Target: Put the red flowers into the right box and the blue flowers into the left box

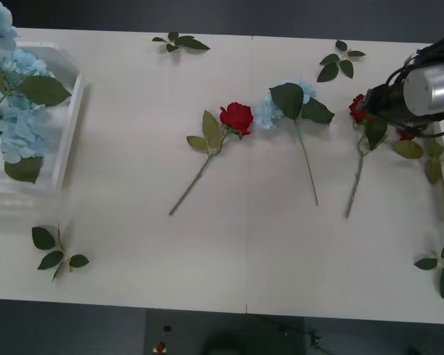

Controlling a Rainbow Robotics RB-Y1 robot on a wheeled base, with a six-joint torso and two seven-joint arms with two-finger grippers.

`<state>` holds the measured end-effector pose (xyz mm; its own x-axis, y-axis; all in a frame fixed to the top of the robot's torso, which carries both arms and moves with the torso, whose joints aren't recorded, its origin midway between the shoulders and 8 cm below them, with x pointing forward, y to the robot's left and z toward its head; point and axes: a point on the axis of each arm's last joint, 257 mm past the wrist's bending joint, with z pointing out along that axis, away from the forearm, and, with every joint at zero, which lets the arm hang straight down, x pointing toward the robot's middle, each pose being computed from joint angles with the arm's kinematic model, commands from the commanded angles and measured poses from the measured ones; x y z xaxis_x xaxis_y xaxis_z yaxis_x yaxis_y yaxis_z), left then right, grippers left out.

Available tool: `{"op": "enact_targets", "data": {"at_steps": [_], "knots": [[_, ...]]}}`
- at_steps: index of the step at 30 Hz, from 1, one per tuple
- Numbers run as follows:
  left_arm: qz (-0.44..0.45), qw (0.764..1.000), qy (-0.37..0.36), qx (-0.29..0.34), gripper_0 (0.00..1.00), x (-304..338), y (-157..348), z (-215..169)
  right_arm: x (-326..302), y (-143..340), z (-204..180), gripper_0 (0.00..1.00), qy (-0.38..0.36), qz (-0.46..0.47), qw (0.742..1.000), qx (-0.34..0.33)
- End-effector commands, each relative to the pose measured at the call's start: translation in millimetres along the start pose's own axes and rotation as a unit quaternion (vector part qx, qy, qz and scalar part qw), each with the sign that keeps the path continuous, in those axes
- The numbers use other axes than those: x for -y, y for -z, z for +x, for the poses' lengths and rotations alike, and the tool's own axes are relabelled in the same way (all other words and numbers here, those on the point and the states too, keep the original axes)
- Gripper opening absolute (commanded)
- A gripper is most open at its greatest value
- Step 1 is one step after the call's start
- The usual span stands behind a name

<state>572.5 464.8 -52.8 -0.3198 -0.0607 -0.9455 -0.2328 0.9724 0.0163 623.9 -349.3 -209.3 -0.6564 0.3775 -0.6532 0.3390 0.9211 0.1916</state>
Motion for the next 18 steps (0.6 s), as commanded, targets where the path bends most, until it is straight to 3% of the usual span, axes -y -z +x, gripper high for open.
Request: {"op": "enact_targets", "data": {"at_steps": [1, 13, 14, 15, 16, 18], "knots": [[-0.045, 0.997, -0.057, 0.020, 0.00, -46.0, 7.3, -28.3, -6.9, -17.5, 7.6, 1.00, 0.009, 0.004, 1.000, 0.008], [-0.083, 0.993, -0.075, 0.030, 0.05, -103.2, -4.3, -7.9, 0.1, -48.2, 30.6, 1.00, 0.038, 0.038, 0.998, 0.021], [-0.083, 0.993, -0.074, 0.028, 0.35, -104.0, -4.2, -5.5, 2.2, -51.6, 31.9, 1.00, 0.042, 0.042, 0.998, 0.024], [-0.081, 0.994, -0.074, 0.028, 0.50, -103.5, -4.3, -5.4, 1.5, -53.1, 33.2, 1.00, 0.042, 0.041, 0.998, 0.025], [-0.080, 0.994, -0.073, 0.027, 0.72, -102.6, -4.4, -5.2, 3.9, -55.3, 34.4, 1.00, 0.045, 0.045, 0.998, 0.026], [-0.077, 0.994, -0.074, 0.026, 0.93, -101.6, -4.6, -4.1, 5.5, -58.0, 36.2, 1.00, 0.048, 0.047, 0.997, 0.028]]}}
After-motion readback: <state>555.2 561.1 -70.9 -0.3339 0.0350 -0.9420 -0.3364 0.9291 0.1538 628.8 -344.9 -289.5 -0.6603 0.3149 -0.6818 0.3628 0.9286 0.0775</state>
